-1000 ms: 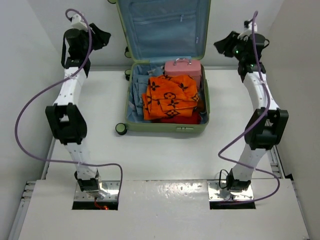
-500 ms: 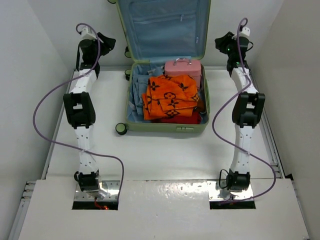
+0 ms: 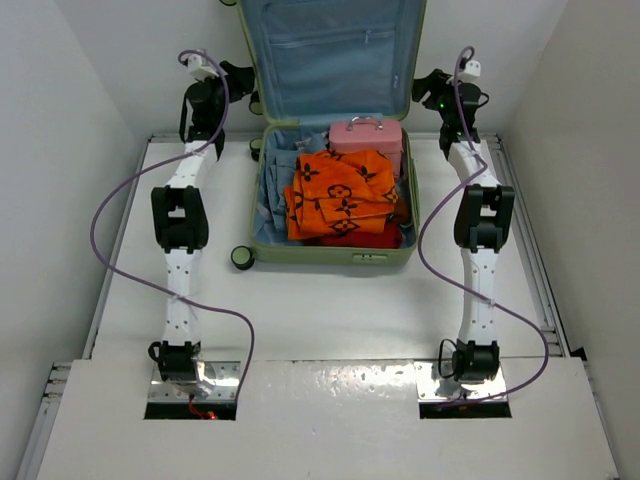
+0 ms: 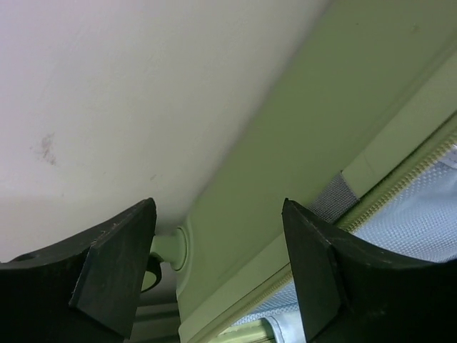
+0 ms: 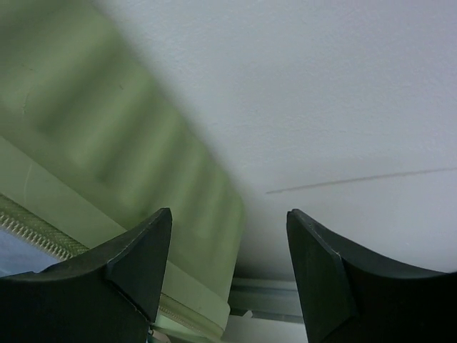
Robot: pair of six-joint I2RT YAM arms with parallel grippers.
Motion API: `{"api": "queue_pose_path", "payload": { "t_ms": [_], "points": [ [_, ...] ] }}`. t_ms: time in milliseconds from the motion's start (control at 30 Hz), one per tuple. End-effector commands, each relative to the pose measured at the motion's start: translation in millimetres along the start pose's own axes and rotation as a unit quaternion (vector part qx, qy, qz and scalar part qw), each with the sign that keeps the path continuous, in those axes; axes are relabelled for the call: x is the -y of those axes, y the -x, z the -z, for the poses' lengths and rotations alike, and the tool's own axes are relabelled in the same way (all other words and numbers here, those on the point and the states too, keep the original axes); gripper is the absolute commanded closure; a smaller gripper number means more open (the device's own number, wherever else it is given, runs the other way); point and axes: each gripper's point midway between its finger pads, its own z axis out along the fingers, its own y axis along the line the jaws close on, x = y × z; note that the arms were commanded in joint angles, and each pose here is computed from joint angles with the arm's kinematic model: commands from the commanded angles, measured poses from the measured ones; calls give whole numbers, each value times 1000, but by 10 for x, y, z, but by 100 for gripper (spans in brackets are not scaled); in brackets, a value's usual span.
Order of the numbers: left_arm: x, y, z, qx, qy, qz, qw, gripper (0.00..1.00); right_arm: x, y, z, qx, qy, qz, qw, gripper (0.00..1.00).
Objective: Pack the luggage
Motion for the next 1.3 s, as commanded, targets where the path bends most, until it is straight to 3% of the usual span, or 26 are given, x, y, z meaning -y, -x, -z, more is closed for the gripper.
{"api": "queue_pose_path", "payload": {
  "t_ms": [0,67,100,300,367,400,467,600,633,667,700,733,767,800,867,933,967,1067,1167,1200,1267],
  "points": [
    [643,-93,-11,-3,-106,-16,994,24,-905,210,-40,38,135,32,990,34],
    [695,-68,21,0,-117,-19,993,24,-1055,75,11,22,162,27,986,34],
    [681,-203,63,-19,-126,-13,992,26,-1244,224,67,38,190,37,980,34],
    [1195,-69,206,-17,-209,-31,977,31,-1623,111,336,14,264,33,964,37],
    [1325,-172,291,-38,-236,-42,970,34,-1798,306,463,29,289,39,956,40],
    [1481,6,344,-23,-254,-58,965,34,-1735,55,534,0,287,29,957,40],
    [1468,-117,491,-43,-260,-65,963,36,-1882,376,724,26,313,48,948,40],
    [1502,-34,807,-65,-268,-83,958,39,-1711,194,1080,-14,302,41,952,40],
    [1359,-194,944,-89,-254,-73,960,40,-1568,133,1145,-27,289,37,956,38],
    [1430,85,1074,-78,-257,-88,959,40,-1496,391,1262,-19,286,49,957,34],
    [1376,144,1171,-81,-246,-96,961,40,-1406,382,1301,-21,278,58,959,32],
    [1156,-41,1353,-115,-217,-101,964,38,-1165,270,1397,-40,255,50,965,31],
    [1026,78,1472,-117,-197,-114,967,36,-1011,412,1475,-41,234,50,970,28],
    [1183,363,1634,-103,-203,-138,964,35,-860,580,1543,-34,216,53,974,27],
    [937,284,1994,-147,-175,-159,961,33,-504,703,1679,-44,174,40,983,25],
    [1136,540,2294,-144,-190,-193,952,31,-401,810,1802,-52,148,20,987,22],
    [1041,407,2493,-176,-179,-202,947,30,-360,868,1838,-49,140,20,989,21],
    [1142,458,2943,-197,-183,-258,928,28,-235,964,2048,-58,130,18,990,20],
    [1034,540,3199,-196,-146,-280,928,25,-272,949,2202,-79,130,11,988,20],
    [1109,765,3247,-170,-134,-302,929,23,-289,869,2287,-105,125,-1,987,20],
    [1171,850,3334,-166,-129,-304,929,21,-291,676,2404,-146,118,-18,982,20]
  ]
}}
